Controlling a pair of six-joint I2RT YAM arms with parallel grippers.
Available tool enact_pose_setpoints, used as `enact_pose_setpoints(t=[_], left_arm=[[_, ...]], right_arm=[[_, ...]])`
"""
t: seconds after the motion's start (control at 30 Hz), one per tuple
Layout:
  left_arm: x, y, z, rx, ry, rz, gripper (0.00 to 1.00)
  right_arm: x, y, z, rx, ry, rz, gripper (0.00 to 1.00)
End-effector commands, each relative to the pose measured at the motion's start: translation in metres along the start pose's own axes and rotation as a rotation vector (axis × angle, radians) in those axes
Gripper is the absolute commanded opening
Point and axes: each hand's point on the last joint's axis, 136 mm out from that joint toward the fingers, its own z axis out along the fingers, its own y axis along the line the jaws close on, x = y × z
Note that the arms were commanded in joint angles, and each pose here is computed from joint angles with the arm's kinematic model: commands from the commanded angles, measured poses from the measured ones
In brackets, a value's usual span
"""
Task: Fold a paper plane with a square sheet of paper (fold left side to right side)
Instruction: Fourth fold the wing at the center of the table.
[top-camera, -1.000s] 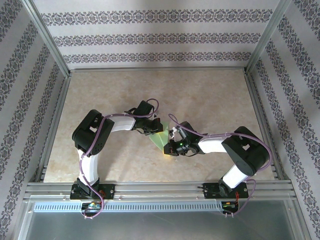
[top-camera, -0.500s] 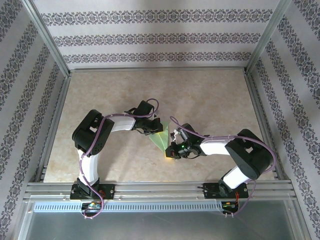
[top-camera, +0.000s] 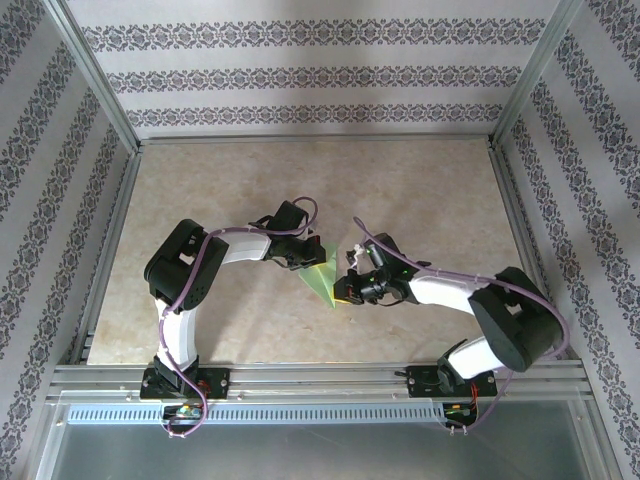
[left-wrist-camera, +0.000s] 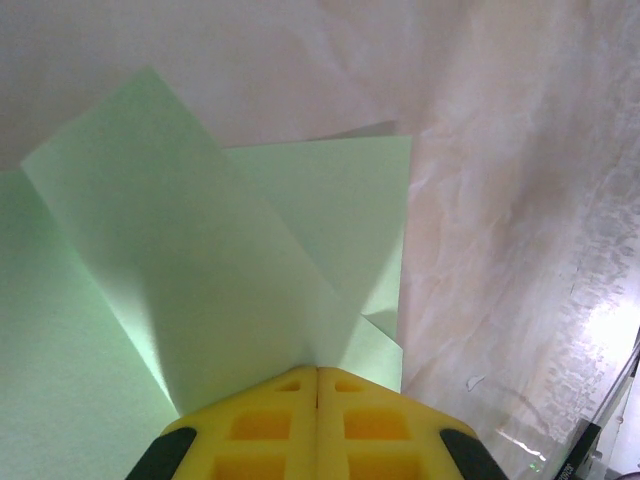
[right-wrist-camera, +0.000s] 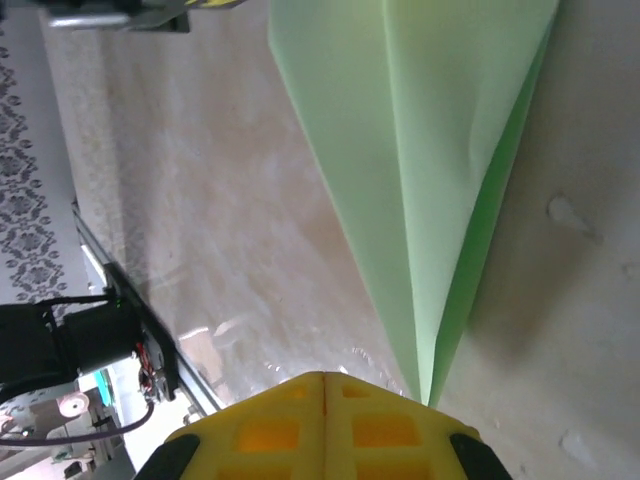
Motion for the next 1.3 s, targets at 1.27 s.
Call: enact_pose_setpoints(t=[1.27], left_arm=[[0.002,-0.039,-0.045,0.174,-0.211,0.068,0.04]], right_arm=[[-0.006,-0.085,0.025,0.245,0.038,0.056,0.0]])
